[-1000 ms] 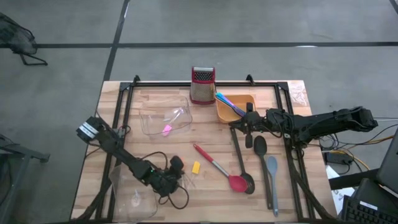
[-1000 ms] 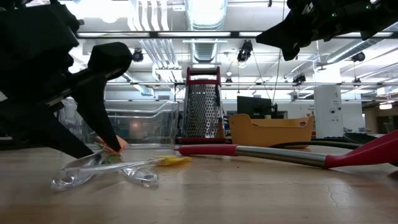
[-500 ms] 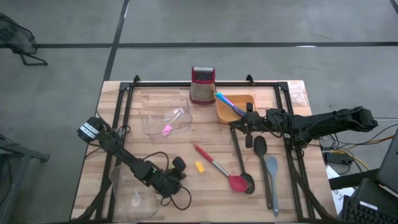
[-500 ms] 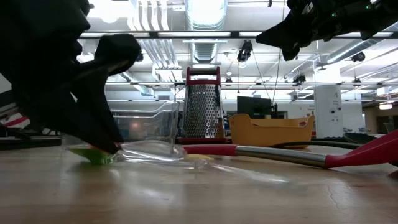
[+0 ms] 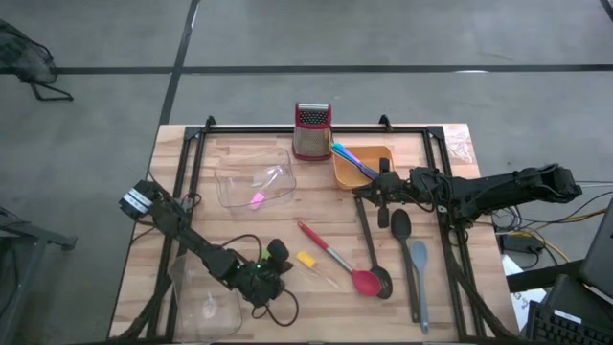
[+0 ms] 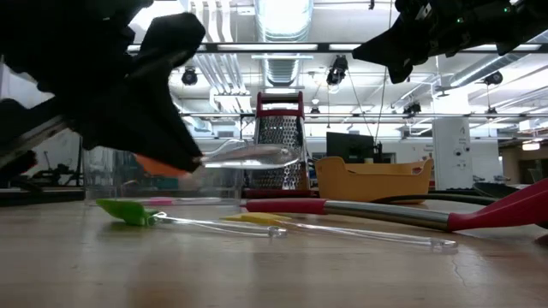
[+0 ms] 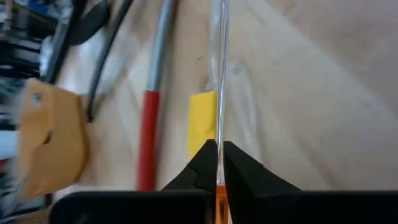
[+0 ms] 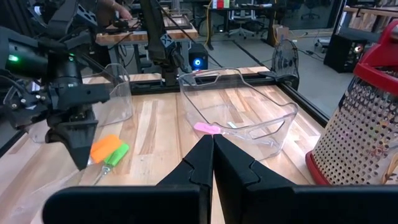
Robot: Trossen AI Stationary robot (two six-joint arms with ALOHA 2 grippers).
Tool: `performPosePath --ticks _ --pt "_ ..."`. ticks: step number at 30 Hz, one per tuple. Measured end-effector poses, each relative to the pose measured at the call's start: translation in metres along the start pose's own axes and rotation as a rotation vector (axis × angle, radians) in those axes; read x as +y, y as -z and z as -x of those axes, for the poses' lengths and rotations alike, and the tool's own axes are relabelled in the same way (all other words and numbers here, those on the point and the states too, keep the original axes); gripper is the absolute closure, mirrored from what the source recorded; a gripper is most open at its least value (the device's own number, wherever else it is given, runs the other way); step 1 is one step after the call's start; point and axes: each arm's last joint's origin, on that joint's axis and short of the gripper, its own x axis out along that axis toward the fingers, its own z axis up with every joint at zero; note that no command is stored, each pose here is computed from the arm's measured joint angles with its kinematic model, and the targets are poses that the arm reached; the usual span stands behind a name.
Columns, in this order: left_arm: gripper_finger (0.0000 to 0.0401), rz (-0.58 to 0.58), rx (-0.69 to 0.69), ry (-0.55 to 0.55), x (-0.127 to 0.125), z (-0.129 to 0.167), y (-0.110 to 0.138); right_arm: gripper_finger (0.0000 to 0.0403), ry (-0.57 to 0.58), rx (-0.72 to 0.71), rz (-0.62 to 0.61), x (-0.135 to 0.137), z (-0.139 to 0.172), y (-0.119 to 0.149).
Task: Pick & Place Kitchen Items
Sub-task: Put the orange spatula into the top transparent bin
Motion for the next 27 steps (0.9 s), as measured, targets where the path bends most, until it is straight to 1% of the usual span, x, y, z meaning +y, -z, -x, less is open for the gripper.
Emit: performPosePath --ticks 3,10,13,16,20,24,27 --pt "0.0386 -0.035 0.044 -0.081 0.005 0.002 -0.001 0.0394 0.0 0.0 -0.004 0.0 0.0 0.0" --pt "0.0385 -0.094 0.211 -0.386 0.028 0.024 0.009 0.0394 0.0 0.0 -0.004 0.0 0.0 0.0" --pt "0.0384 -0.104 0.271 -0.483 0.041 0.036 0.015 0.0394 0.0 0.0 -0.004 0.0 0.0 0.0" --pt "0.0384 -0.068 0.303 -0.527 0.057 0.045 0.023 0.0394 0.0 0.0 -0.005 0.0 0.0 0.0" --pt "0.0382 -0.006 0.351 -0.544 0.076 0.051 0.037 0.0394 0.0 0.0 -0.001 0.0 0.0 0.0" --pt "0.038 0.098 0.401 -0.56 0.094 0.052 0.057 0.0394 0.0 0.0 -0.004 0.0 0.0 0.0" --pt "0.038 0.169 0.445 -0.573 0.103 0.05 0.077 0.0394 0.0 0.0 -0.003 0.0 0.0 0.0"
